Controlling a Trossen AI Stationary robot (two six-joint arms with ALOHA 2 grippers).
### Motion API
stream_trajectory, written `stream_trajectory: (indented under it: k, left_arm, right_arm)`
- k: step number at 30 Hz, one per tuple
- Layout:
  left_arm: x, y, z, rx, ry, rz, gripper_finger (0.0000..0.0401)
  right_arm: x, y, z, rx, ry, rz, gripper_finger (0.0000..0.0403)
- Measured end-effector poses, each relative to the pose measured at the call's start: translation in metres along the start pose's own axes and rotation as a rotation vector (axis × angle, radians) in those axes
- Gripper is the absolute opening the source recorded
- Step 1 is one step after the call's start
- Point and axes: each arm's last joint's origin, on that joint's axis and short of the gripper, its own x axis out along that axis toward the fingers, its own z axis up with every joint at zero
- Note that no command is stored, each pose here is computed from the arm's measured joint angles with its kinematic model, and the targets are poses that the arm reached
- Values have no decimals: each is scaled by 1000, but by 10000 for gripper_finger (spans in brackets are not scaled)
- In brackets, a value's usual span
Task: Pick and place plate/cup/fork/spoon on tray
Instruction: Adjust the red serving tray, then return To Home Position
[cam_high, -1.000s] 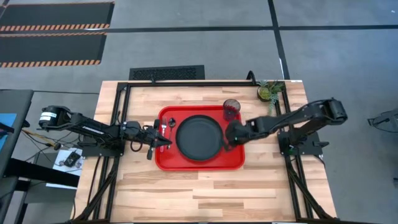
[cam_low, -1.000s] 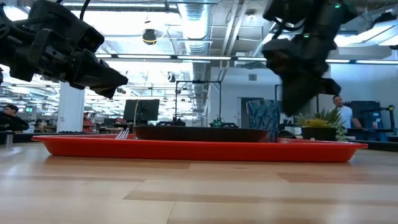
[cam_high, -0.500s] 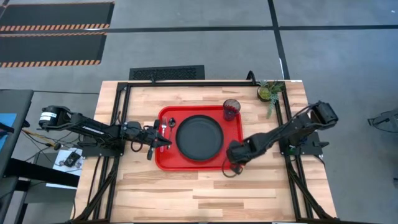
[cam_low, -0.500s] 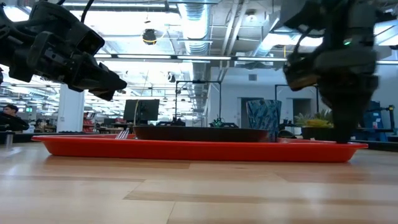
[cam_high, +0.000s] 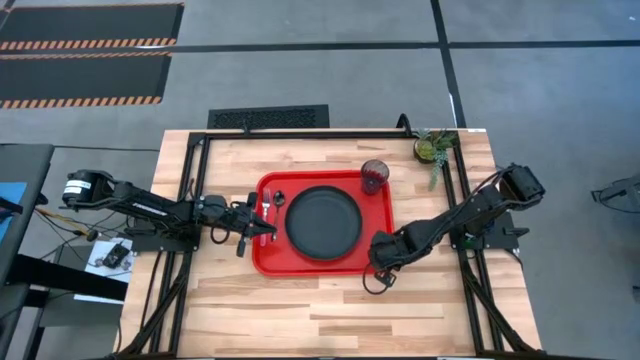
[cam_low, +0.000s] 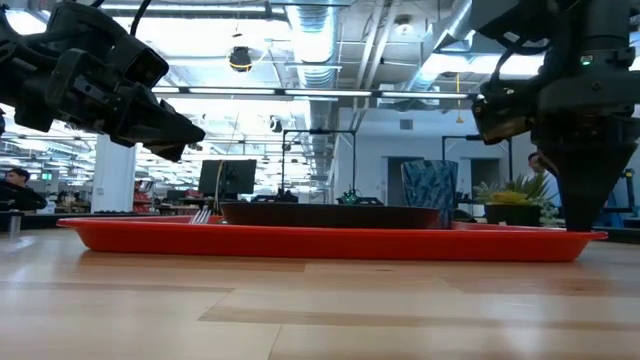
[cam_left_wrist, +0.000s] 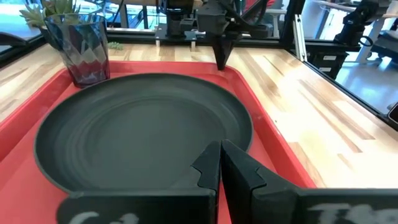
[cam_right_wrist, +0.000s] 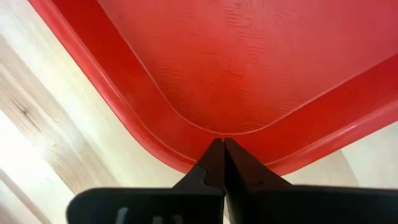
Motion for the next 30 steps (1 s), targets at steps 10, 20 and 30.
stream_trajectory:
  k: [10,20,30]
  left_arm:
    - [0,0,0,-16,-1,0,0]
    - [-10,9,12,-14,-73,-52,0]
    - [-28,43,18,-28,-134,-21,0]
  right_arm:
    - [-8,5,0,-96,-63,37,21]
    - [-55,-6,25,-424,-477,263,5]
    - [-82,-68,66,-658,-865,305,3]
